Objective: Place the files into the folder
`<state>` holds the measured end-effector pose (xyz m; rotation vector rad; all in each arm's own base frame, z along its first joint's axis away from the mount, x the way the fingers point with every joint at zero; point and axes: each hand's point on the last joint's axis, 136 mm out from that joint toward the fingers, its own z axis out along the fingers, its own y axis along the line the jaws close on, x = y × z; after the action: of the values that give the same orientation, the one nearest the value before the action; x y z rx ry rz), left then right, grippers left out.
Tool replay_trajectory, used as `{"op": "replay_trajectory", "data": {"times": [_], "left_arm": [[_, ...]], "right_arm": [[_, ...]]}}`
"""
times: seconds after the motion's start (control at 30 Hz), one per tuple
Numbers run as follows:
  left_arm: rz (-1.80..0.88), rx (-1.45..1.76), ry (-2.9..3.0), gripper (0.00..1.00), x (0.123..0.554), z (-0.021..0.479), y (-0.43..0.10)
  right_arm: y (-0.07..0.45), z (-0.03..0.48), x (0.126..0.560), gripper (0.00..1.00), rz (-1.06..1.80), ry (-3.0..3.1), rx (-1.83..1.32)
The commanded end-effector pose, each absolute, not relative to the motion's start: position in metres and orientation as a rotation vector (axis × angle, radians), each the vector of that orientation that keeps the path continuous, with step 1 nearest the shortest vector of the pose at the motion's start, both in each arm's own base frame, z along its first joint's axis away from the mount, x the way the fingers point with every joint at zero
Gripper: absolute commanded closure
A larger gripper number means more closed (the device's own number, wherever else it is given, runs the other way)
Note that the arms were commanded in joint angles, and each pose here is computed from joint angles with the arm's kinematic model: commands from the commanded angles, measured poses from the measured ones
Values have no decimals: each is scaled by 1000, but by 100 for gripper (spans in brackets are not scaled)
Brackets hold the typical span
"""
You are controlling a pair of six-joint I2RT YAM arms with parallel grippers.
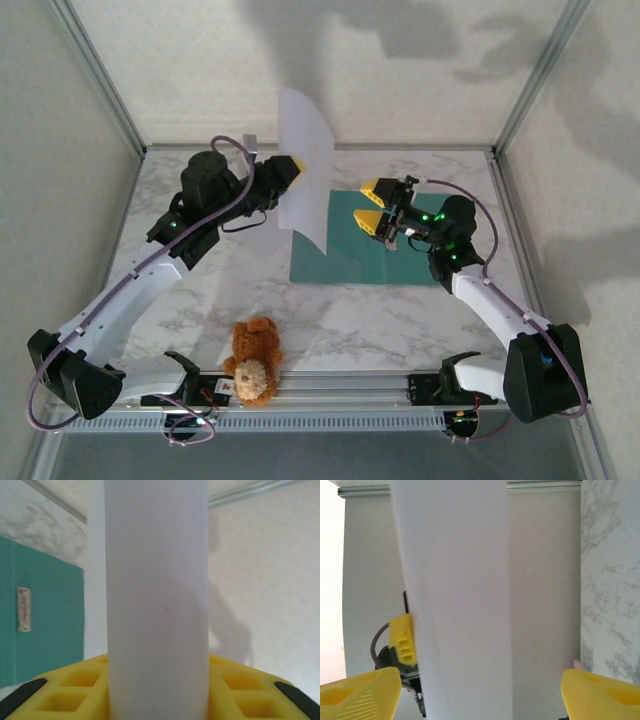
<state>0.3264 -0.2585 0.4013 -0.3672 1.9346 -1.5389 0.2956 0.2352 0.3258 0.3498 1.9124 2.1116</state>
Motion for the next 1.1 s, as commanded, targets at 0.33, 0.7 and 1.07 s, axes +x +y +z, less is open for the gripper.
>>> {"op": "replay_trajectory", "data": {"times": [0.33,0.7,1.07], "left_arm": [[-1688,-210,1974,59,315,395,-301],[-1595,-202,2109,59,328,356,-306],[-1611,-184,2066,58,325,370,-305]], "right_arm": [[236,373,292,14,2234,1695,134],[229,404,265,17,2180,1613,-31],[232,385,277,27,2120,1732,63]]}}
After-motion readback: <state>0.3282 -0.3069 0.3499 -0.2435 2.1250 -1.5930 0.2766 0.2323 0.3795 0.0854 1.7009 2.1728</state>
